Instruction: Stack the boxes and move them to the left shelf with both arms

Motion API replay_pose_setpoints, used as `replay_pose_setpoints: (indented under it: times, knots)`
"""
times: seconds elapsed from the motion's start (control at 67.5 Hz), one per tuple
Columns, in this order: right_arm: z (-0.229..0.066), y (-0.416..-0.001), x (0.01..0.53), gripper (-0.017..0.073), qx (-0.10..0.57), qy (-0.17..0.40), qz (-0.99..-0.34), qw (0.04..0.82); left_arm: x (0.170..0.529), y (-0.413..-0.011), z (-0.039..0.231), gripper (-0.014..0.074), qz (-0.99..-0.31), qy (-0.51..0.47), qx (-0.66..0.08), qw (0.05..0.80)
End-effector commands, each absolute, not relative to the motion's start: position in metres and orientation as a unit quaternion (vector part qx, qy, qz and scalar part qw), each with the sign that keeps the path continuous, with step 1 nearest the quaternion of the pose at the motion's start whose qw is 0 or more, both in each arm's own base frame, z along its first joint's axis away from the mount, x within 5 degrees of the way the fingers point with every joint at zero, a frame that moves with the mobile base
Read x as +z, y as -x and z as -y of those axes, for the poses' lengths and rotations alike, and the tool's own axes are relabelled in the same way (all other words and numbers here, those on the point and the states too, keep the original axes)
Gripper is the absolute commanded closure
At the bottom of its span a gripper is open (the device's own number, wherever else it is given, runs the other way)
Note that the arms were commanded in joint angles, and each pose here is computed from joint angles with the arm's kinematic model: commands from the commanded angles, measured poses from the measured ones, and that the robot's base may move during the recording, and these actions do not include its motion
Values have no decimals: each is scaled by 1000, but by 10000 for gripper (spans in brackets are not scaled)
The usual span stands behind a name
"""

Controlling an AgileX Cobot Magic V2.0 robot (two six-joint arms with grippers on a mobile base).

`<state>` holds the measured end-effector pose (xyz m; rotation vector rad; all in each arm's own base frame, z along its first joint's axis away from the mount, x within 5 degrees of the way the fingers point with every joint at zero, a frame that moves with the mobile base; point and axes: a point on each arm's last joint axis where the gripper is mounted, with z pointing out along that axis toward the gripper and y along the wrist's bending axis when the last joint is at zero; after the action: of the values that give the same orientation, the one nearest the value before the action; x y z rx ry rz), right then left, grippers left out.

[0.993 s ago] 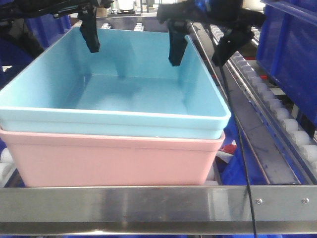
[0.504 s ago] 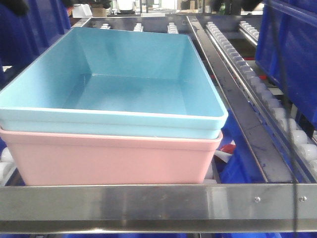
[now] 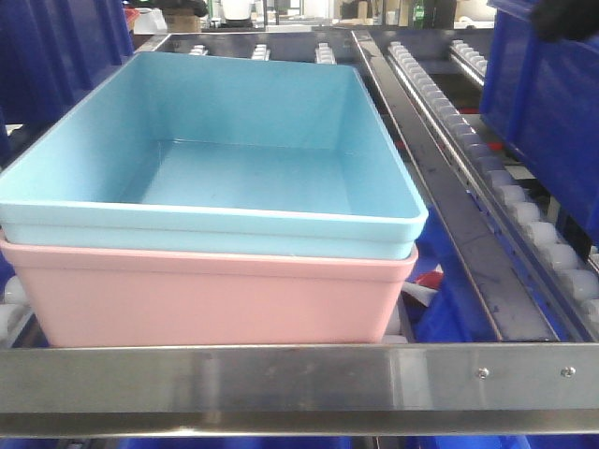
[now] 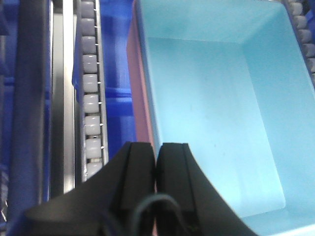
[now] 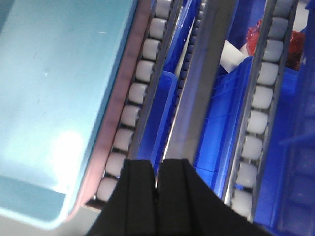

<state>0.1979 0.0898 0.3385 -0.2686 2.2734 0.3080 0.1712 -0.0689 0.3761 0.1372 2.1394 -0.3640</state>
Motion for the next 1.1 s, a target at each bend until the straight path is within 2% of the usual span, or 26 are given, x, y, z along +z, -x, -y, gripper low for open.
replay_pose_setpoints:
  times: [0.0,0.222,0.46,0.712,1.082]
  knots:
    - [-81,-182,351,492,140,106,-861,478,383,-150,60,598,-821,-57,-170,542]
    - [-62,-139,330,492,139,130,-825,533,351,-99,39,598,-784,-58,-181,591]
    - [-48,-107,306,492,139,145,-786,585,334,-70,27,598,-755,-88,-163,629]
    - [-45,-101,302,492,149,142,-757,620,332,-66,25,598,-746,-88,-167,638]
    - [-45,-101,301,492,148,142,-760,616,332,-66,25,598,-747,-88,-166,637]
